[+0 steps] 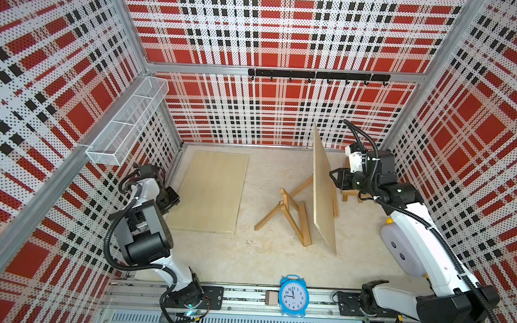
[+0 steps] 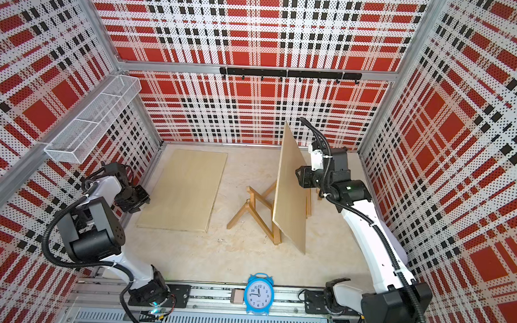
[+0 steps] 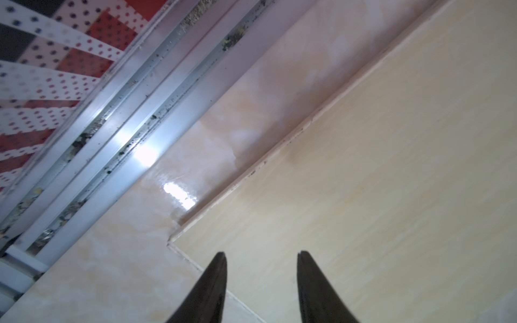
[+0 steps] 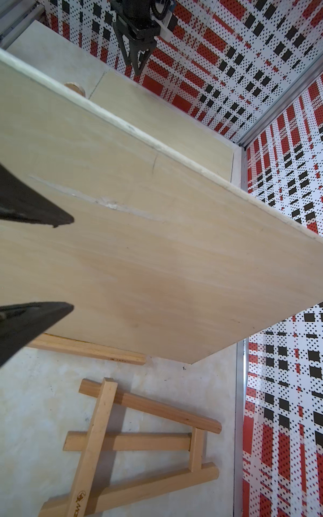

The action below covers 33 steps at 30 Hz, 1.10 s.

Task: Disassemble the easel
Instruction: Place the drawing board on the drawing board.

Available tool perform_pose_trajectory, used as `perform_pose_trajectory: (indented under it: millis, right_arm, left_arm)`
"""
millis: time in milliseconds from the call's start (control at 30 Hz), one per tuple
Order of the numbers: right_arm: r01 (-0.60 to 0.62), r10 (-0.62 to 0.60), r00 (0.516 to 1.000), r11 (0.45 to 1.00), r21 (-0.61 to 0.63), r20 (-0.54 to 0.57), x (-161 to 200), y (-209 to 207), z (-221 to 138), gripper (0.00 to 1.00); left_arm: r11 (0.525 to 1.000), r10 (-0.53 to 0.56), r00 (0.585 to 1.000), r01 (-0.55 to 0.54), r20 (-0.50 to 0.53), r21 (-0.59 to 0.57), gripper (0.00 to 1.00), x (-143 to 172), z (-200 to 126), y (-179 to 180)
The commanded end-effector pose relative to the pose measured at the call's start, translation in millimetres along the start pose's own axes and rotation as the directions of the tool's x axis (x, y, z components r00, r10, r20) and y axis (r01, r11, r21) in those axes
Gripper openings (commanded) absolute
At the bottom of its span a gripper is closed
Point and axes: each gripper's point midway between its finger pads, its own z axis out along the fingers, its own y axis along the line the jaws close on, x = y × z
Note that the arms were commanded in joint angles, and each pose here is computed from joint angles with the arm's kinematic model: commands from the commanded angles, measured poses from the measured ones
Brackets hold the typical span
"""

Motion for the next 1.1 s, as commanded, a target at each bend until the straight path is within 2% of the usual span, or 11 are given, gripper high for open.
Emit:
perform_pose_trajectory:
  millis: [0,167,500,833,1067]
  right_arm:
    - [-0.01,0.01,0.999,1.0,-0.011,0.044,-5,2,-1,0.47]
    - [0.004,-0.003,1.0,1.0,-0.002,0.017,-4,0,5,0.47]
    - [0.019,-0.019,1.0,1.0,-0.023,-0.014,-20,6,13,0.47]
    - [-0.002,0.001,1.0,0.999,-0.033,-0.011,-19,9,8,0.47]
    - [-0.005,0.005,1.0,1.0,-0.007,-0.011,-11,5,-2,0.47]
  left_arm:
    - [0.994,0.014,1.0,-0.013,-0.008,0.11,0.46,-3,2,-20]
    - [0.993,-0.021,1.0,0.02,0.01,0.119,0.46,-12,-4,-16]
    - [1.0,0.006,0.998,-0.006,0.056,-0.014,0.47,-14,-20,8]
    - [0.996,0.048,0.999,-0.046,0.014,-0.078,0.47,-7,1,25]
    - [0.995,0.087,0.996,-0.087,-0.008,-0.041,0.47,-5,20,26]
